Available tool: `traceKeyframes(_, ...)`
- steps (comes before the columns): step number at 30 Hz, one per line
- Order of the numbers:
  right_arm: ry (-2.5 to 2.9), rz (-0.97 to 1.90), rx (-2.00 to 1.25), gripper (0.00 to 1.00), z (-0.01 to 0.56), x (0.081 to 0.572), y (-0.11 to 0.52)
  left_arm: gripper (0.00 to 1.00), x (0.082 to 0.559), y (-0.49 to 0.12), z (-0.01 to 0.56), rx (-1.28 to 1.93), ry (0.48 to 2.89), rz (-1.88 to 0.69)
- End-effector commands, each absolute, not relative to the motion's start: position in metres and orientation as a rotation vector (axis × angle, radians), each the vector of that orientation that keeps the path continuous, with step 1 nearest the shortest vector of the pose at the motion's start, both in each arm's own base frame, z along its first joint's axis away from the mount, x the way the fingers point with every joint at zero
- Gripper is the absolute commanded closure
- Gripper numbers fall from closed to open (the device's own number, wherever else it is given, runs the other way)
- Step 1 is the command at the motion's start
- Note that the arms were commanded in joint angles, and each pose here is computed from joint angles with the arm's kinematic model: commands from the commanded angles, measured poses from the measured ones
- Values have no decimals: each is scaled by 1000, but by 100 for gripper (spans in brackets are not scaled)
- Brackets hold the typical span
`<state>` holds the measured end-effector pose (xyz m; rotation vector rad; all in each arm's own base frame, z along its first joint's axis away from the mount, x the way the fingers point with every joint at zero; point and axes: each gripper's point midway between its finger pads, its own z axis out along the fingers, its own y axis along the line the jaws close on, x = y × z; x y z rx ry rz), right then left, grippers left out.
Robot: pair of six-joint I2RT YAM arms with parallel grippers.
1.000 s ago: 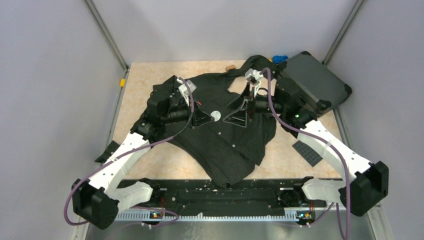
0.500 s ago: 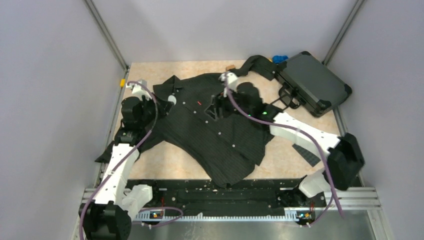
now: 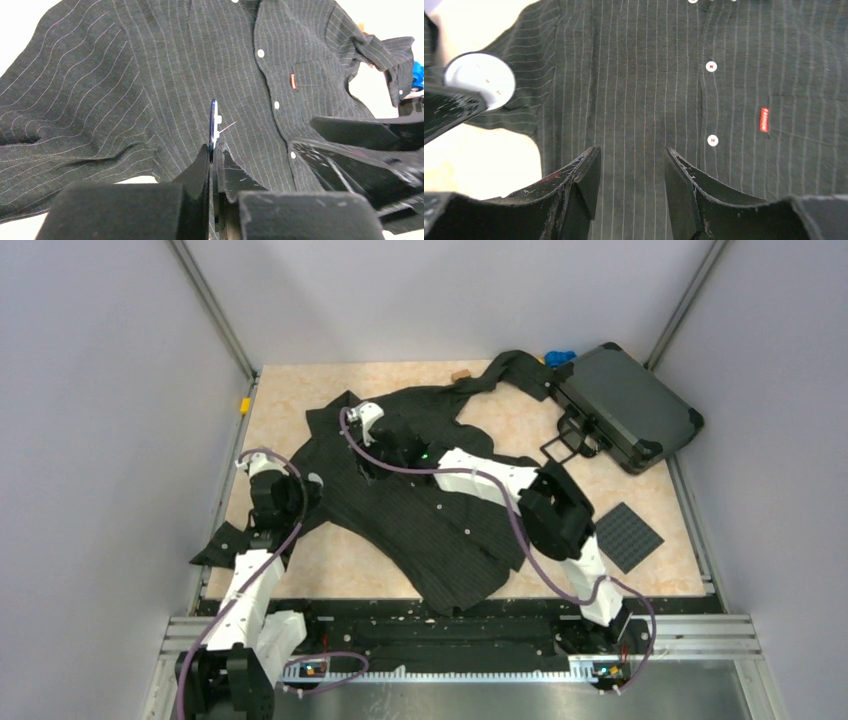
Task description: Pin the brooch onto the clothing
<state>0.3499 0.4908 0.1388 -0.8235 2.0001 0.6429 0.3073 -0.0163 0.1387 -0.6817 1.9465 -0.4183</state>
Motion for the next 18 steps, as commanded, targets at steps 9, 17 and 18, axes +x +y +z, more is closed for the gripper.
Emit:
traceKeyframes(9, 1915, 483, -976, 46, 91, 371, 558, 100, 317, 3, 137, -744, 1842, -348)
traceKeyframes(17, 1901, 411, -1007, 51, 64, 382, 568, 100, 315, 1, 137, -734, 1849, -354)
traceKeyframes(18, 1899, 407, -1008, 51, 63, 383, 569, 100, 315, 1, 137, -732, 1851, -353)
